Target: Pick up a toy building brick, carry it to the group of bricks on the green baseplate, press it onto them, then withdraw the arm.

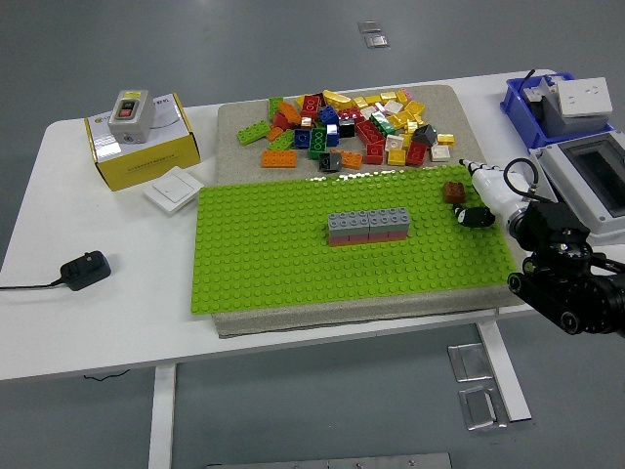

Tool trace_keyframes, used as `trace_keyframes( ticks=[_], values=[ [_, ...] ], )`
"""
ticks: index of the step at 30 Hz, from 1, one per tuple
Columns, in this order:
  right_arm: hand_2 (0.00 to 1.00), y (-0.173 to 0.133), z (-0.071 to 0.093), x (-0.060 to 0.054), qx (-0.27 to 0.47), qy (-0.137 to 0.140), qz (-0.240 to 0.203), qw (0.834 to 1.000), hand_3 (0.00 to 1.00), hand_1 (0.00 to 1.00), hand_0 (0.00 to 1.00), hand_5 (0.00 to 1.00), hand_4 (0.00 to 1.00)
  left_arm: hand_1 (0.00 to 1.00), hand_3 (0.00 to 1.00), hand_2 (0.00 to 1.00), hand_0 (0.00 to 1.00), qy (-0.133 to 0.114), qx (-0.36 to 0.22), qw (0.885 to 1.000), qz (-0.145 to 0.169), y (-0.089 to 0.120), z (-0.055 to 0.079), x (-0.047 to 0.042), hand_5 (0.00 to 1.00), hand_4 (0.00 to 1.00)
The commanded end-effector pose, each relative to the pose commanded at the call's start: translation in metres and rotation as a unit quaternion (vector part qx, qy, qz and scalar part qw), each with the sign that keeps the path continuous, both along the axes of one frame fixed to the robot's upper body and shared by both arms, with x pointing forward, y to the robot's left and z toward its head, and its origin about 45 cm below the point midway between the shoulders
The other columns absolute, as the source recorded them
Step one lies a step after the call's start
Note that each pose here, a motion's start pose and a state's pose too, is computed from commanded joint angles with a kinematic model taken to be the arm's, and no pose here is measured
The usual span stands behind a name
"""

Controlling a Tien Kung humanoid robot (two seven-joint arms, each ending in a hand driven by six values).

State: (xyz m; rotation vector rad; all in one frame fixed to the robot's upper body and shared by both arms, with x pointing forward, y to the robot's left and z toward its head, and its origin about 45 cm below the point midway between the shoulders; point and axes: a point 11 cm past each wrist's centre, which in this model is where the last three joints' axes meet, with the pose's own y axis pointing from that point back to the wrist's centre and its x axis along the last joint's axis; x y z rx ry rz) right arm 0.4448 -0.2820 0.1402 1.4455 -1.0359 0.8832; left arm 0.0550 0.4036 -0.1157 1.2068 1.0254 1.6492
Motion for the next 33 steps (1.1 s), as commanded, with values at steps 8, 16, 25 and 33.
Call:
trace_keyframes(
  ticks=[8,16,25,33],
  values=[
    [0.998,0.0042,0.0004,0.0009,0.016,-0.001,0.002,1.000,0.971,0.964,0.881,0.372,0.557,0.662,0.601,0.572,0.663,-0.002,0.001,1.000,0.000,0.0010,0.0005,0.0010,0.659,0.195],
    [0.998,0.0038,0.0004,0.0008,0.022,-0.001,0.000,1.000,0.969,0.961,0.881,0.371,0.554,0.662,0.601,0.573,0.663,-0.003,0.002,1.000,0.001,0.0028,0.0010,0.0009,0.660,0.196],
    [0.998,0.0036,-0.0018,-0.0014,0.026,0.000,0.000,1.000,0.972,0.959,0.879,0.367,0.546,0.662,0.601,0.573,0.663,-0.003,0.001,1.000,0.001,0.0026,0.0009,0.0007,0.659,0.195],
    [0.998,-0.0011,-0.0065,-0.0039,0.033,0.006,-0.008,0.999,0.892,0.955,0.877,0.364,0.537,0.662,0.600,0.571,0.662,-0.001,0.002,1.000,0.002,0.0042,0.0011,-0.0014,0.658,0.195]
  ],
)
